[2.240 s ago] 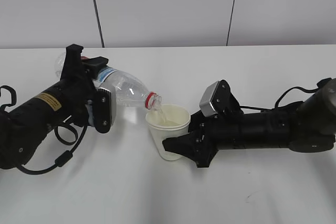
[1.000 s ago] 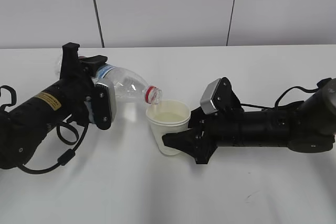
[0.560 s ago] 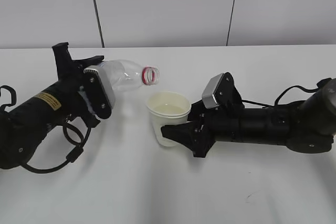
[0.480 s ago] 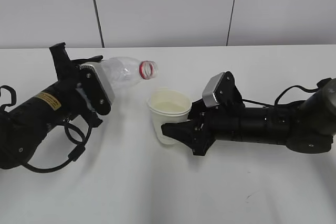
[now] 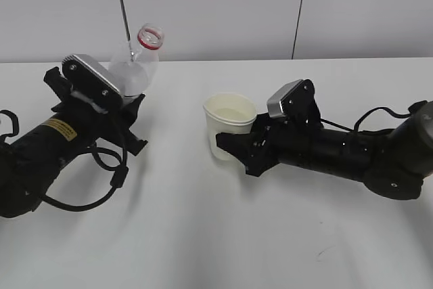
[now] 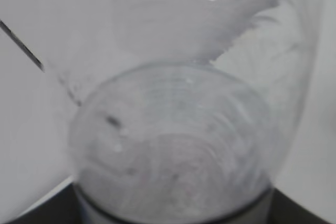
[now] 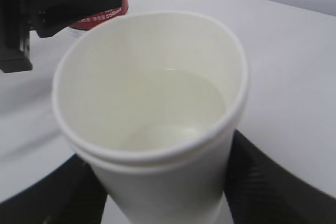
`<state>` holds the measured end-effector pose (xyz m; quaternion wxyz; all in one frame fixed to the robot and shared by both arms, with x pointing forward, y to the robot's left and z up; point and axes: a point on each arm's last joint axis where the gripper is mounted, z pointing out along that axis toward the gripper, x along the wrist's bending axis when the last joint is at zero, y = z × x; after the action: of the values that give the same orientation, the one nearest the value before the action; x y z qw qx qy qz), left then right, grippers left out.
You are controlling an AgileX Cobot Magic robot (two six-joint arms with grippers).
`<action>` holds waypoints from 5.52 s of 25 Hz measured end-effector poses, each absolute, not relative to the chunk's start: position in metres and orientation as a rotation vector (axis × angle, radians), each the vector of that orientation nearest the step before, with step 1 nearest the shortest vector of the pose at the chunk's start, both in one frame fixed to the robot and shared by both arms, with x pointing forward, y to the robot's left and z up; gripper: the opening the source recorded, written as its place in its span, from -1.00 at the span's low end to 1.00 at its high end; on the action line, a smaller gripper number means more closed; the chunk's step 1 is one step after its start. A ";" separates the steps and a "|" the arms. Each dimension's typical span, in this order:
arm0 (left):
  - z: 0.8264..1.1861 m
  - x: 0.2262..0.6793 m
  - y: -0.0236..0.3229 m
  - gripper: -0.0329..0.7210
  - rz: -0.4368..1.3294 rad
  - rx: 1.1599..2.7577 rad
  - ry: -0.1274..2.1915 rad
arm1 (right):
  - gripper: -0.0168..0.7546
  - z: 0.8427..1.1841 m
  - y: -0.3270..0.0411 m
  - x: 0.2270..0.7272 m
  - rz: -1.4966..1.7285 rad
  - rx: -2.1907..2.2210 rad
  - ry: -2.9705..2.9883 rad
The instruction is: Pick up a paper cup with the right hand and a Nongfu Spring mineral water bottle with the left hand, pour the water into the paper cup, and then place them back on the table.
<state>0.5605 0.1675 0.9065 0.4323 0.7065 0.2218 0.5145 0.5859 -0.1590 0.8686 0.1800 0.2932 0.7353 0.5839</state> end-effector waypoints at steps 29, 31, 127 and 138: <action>0.906 0.563 0.174 0.00 1.006 1.485 0.969 | 0.24 0.850 -0.213 0.616 1.347 1.201 1.688; 0.906 0.563 0.174 0.00 1.005 1.485 0.969 | 0.24 0.845 -0.214 0.616 1.324 1.208 1.685; 0.891 0.537 0.186 0.61 0.919 1.486 1.082 | 0.56 0.871 -0.236 0.510 1.286 1.282 1.685; 0.914 0.499 0.201 0.62 0.896 1.521 1.105 | 0.56 0.883 -0.238 0.492 1.317 1.291 1.678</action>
<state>0.4994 0.2013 0.9135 0.5049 0.6304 0.4580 0.3714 0.4922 -0.2381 0.8829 0.3184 0.4907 0.6380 0.5008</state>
